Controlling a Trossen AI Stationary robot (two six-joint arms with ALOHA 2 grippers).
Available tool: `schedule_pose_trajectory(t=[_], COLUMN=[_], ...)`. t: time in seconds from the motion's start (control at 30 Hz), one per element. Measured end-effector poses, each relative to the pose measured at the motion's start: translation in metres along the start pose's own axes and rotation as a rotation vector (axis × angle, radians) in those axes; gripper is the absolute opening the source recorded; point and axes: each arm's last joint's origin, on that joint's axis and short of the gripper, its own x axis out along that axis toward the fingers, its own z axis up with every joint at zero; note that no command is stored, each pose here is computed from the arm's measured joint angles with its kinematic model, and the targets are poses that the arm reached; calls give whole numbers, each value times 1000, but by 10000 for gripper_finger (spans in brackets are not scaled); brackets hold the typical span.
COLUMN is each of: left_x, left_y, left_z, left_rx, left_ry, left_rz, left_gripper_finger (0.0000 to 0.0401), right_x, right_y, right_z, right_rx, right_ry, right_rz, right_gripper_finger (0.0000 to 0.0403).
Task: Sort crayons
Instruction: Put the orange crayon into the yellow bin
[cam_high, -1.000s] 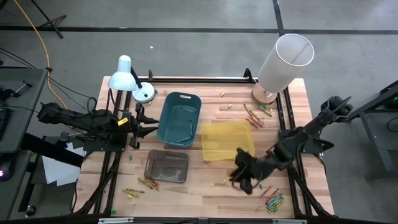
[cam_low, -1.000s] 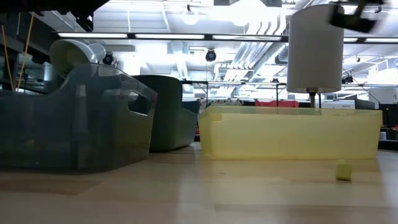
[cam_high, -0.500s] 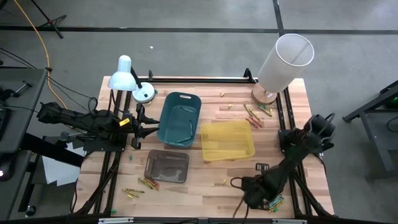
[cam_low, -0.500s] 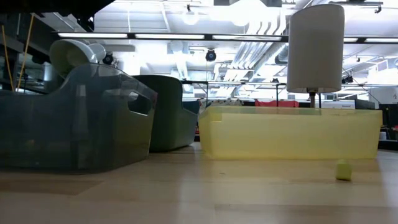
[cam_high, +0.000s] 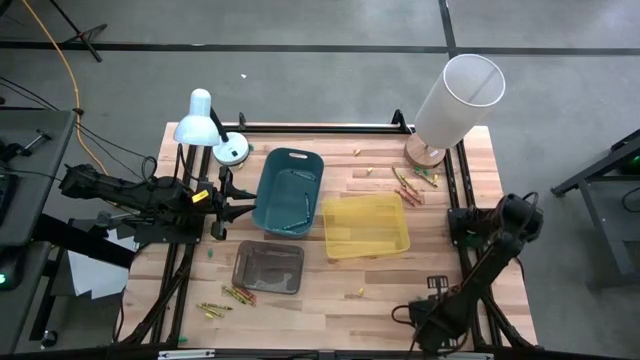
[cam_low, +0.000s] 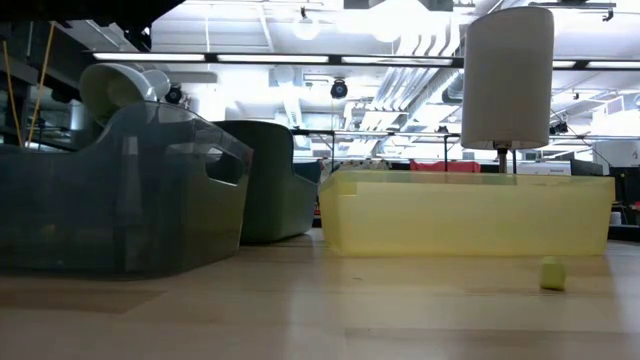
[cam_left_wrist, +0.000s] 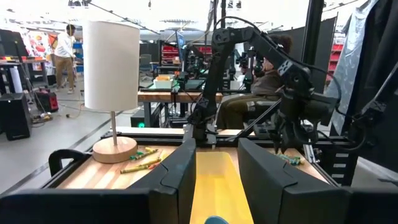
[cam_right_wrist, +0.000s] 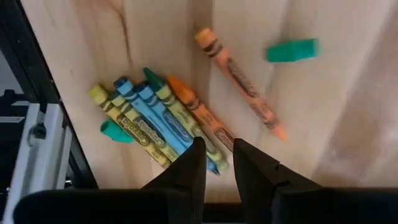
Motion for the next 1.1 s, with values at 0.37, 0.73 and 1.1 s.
schedule_pose_trajectory(t=[0.37, 0.73, 1.1], left_x=[0, 0, 0], left_y=[0, 0, 0], left_z=[0, 0, 0], left_rx=[16, 16, 16], left_ry=[-1, 0, 0], left_rz=[0, 0, 0], left_gripper_finger=[106, 106, 106], right_x=[7, 7, 7], right_y=[-11, -11, -11], right_z=[6, 6, 7], right_rx=[-31, -150, -157], right_ry=[-34, -54, -60], right_rz=[-45, -70, -75], right_gripper_finger=[76, 76, 76])
